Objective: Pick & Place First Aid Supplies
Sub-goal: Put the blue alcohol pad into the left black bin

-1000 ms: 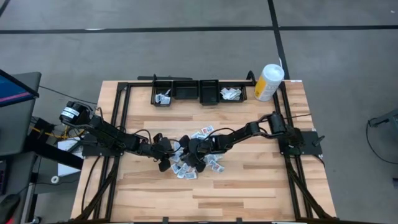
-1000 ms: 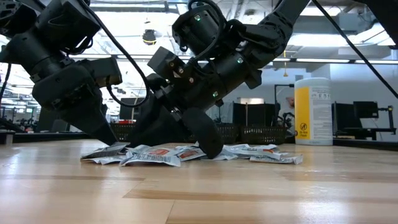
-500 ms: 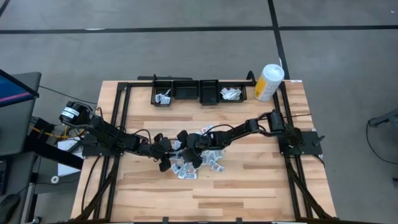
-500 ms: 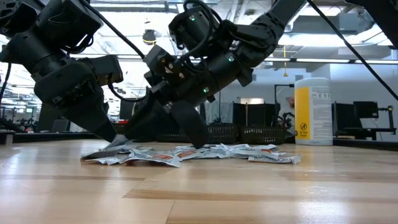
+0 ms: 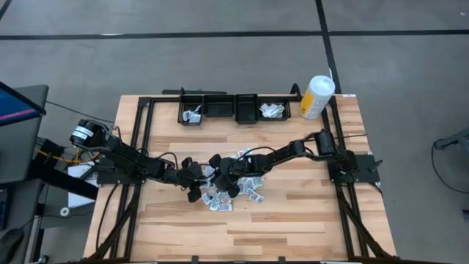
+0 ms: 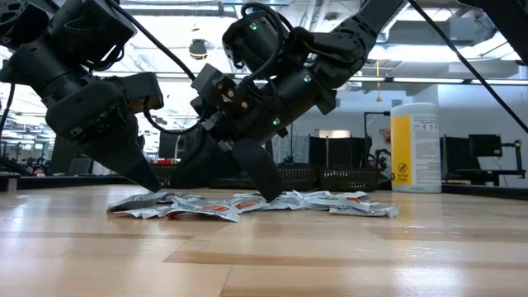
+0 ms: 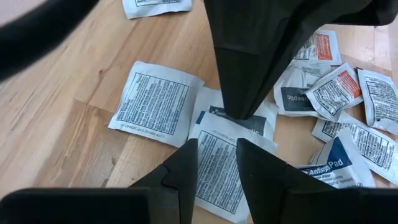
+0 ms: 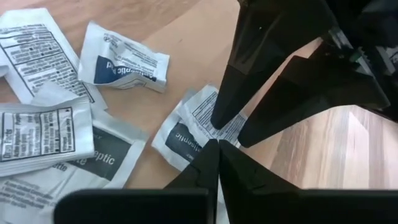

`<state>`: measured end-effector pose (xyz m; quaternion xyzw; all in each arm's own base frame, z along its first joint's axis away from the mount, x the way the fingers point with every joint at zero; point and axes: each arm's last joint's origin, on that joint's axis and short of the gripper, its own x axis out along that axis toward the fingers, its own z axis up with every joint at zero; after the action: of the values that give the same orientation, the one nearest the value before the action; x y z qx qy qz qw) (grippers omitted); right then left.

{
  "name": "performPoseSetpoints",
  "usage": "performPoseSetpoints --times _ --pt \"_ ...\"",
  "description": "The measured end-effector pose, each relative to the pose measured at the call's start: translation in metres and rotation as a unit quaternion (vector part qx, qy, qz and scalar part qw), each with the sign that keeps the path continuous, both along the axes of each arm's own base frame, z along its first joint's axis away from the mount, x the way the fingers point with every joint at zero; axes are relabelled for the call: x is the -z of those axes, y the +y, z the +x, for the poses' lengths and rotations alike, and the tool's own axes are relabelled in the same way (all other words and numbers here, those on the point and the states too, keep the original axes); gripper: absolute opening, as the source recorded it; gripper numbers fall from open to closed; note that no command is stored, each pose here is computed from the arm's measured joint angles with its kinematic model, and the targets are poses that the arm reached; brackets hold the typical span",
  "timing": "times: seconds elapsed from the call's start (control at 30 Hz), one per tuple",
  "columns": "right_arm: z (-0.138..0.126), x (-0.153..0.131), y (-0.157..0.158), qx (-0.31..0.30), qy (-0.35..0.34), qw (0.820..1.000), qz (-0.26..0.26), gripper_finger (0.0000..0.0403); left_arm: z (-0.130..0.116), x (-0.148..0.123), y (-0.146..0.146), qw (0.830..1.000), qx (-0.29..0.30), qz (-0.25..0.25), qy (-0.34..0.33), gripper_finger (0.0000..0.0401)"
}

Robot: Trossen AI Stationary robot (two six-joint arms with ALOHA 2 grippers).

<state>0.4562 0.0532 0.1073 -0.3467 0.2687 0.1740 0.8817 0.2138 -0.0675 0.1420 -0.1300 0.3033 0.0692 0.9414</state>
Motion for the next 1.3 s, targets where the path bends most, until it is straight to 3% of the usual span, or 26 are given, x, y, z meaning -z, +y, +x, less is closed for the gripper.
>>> performPoseSetpoints --times 0.2,0.5,0.8,0.97,1.3 --pt "-0.001 0.001 0.004 0.007 0.006 1.0 -0.004 0.0008 0.0 0.0 -0.001 1.0 0.01 -0.005 0.004 0.0111" --pt "-0.004 0.002 0.012 0.012 0.015 1.0 -0.015 0.0073 -0.003 0.003 0.0 1.0 0.018 -0.006 0.025 0.0108" --pt "-0.004 0.002 0.012 0.012 0.015 1.0 -0.014 0.0092 -0.01 -0.017 -0.003 0.999 0.037 -0.01 -0.02 0.0103" --pt "-0.004 0.002 0.013 0.012 0.013 1.0 -0.014 0.0092 -0.017 -0.011 -0.002 1.0 -0.002 0.012 0.017 0.0103" --pt "-0.003 0.001 0.014 0.007 0.006 1.0 -0.015 0.0092 -0.006 0.014 -0.002 0.997 -0.043 0.042 0.052 0.0103"
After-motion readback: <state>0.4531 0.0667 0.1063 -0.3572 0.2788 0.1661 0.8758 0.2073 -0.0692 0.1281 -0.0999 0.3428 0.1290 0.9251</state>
